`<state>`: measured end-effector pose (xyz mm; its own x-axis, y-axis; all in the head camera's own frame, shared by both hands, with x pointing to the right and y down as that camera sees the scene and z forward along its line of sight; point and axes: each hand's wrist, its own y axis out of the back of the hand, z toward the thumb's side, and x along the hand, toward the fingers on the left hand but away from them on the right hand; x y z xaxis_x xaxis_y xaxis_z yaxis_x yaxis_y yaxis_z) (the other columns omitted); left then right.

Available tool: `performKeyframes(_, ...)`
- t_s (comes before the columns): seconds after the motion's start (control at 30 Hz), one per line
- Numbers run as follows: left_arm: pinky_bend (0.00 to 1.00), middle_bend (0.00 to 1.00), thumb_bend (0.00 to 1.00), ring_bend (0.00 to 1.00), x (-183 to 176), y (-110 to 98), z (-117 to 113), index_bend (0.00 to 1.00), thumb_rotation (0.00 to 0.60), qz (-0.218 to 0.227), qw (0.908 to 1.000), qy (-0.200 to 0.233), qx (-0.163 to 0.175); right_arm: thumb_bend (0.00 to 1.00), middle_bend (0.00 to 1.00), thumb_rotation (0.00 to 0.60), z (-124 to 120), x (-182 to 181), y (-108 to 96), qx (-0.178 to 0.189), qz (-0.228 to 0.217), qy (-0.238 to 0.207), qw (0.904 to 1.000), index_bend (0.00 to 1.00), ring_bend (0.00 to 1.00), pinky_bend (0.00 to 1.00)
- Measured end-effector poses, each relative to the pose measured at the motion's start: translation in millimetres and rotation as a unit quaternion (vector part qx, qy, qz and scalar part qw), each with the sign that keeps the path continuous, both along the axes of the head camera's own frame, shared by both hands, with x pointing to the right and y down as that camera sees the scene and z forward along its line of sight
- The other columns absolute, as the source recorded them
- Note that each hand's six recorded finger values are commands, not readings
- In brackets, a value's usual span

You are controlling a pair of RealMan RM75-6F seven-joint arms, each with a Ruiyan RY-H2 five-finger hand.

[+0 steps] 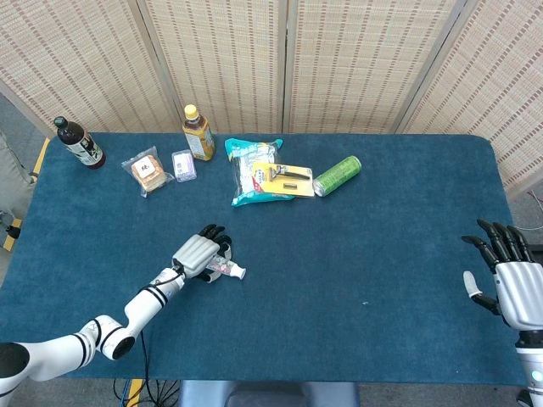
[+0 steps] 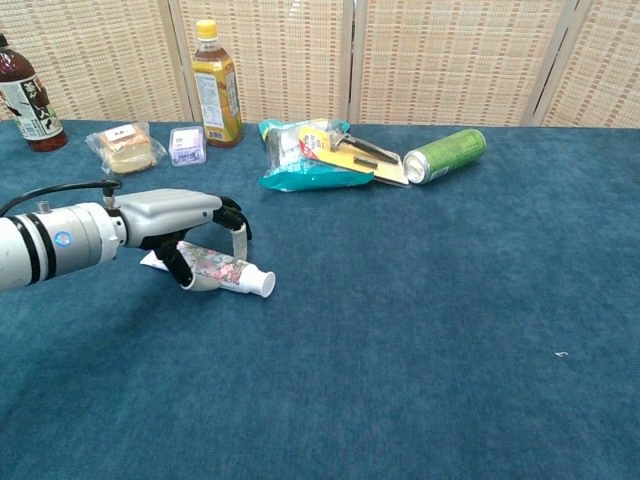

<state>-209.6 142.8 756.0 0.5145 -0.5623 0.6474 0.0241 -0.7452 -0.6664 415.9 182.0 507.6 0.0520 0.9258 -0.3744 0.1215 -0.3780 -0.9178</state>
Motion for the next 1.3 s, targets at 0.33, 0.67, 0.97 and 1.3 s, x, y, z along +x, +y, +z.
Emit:
performKeyframes(0.33,0.00,0.26,0.28,0.04,-2.6,-5.5,4.8,0.46,0.600,-0.012,0.9999,0.001,-0.001,0.36,0.11,0.600,0.7,-1.0,-0.5,-0.002,-0.001,0.001,1.0000,0.25,0.00,0.00)
performKeyframes(0.67,0.00,0.51,0.34,0.27,-13.6,-18.7,5.2,0.53,0.600,-0.032,0.9993,0.000,0.017,0.36,0.11,0.600,-0.1,-6.1,-1.7,-0.001,-0.009,-0.001,1.0000,0.25,0.00,0.00)
performKeyframes(0.97,0.00,0.60,0.36,0.35,-25.4,-31.4,-7.5,0.56,0.600,-0.043,0.9986,0.006,0.031,0.36,0.11,0.600,0.8,-18.0,-5.0,-0.004,-0.030,-0.007,0.9995,0.25,0.00,0.00)
performKeyframes(1.3,0.00,0.61,0.37,0.36,-31.9,-46.6,-44.4,0.55,0.600,-0.057,0.9980,0.026,0.007,0.32,0.11,0.600,8.0,-67.7,-14.5,-0.026,-0.122,-0.047,0.9911,0.25,0.00,0.00)
